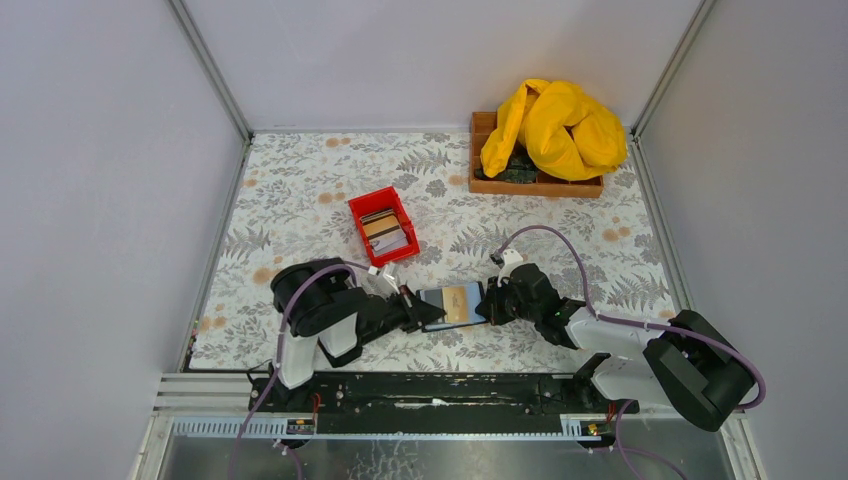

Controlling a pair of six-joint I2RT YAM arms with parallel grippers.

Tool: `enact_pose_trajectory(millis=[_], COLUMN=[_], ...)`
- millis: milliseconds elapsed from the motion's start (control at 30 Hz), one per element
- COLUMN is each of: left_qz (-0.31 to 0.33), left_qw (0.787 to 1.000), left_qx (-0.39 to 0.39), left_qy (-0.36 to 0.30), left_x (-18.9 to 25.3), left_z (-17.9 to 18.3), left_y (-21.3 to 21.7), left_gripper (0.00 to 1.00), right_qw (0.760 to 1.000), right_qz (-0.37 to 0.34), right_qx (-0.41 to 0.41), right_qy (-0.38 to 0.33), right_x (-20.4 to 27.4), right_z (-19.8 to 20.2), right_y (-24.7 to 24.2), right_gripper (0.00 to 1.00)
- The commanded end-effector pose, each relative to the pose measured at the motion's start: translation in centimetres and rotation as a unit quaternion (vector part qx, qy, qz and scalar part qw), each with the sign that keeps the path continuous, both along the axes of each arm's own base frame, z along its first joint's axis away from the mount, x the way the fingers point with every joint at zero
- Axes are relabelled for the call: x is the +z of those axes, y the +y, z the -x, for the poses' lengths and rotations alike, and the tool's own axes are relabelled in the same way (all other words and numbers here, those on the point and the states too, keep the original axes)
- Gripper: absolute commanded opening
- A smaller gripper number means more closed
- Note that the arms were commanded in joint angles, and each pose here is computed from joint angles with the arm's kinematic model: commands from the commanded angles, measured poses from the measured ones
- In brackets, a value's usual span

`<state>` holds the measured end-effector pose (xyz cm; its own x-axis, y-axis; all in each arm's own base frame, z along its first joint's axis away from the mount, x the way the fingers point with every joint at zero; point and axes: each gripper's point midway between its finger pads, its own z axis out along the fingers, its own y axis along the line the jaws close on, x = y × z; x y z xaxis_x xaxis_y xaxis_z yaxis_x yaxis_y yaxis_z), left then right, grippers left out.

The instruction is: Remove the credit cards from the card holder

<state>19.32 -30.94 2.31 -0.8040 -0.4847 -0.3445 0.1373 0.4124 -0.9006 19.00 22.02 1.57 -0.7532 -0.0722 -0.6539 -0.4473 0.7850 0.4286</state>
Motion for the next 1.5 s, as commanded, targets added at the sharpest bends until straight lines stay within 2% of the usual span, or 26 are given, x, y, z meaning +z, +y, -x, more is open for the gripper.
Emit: enact_pose_trajectory(millis=[0,400,1033,1133,1200,1333,1367,1433,1467], left_qz=[0.012,-0.003,0.004,0.004,0.010,0.014,0.014,0.005,0.002], left_qw=[0.999,0.999,0.996,0.995,0.993,0.990,0.989,0.987,0.986], left_qx=[0.004,0.017,0.015,0.009,0.002,-0.017,-0.021,-0.031,-0.035], left_qy=[-0.043,-0.039,-0.088,-0.102,-0.116,-0.141,-0.146,-0.157,-0.160], left_x=[2.2,1.9,6.1,7.0,8.1,10.2,10.7,11.2,11.2], left_z=[-0.3,0.1,0.5,0.6,0.7,1.2,1.3,1.7,1.8], left_y=[1.3,4.2,5.0,5.0,4.9,4.7,4.7,4.7,4.8], left_gripper=[0.00,0.00,0.00,0.00,0.00,0.00,0.00,0.00,0.00], right_qw=[1.000,1.000,1.000,0.999,0.993,0.963,0.957,0.945,0.941], right_qz=[0.009,0.012,0.005,-0.036,-0.096,-0.229,-0.250,-0.285,-0.296], right_qx=[0.002,0.000,0.001,0.019,0.051,0.101,0.107,0.117,0.124], right_qy=[0.005,0.005,-0.004,-0.028,-0.053,-0.100,-0.102,-0.109,-0.110], right_x=[-0.1,-0.2,0.3,2.2,4.6,10.4,11.3,12.9,13.5], right_z=[-0.1,-0.2,-0.1,0.2,1.1,3.4,3.9,4.7,5.1], right_y=[0.1,-0.1,-0.1,0.7,1.9,3.6,3.7,3.7,3.8], right_gripper=[0.00,0.00,0.00,0.00,0.00,0.00,0.06,0.29,0.37])
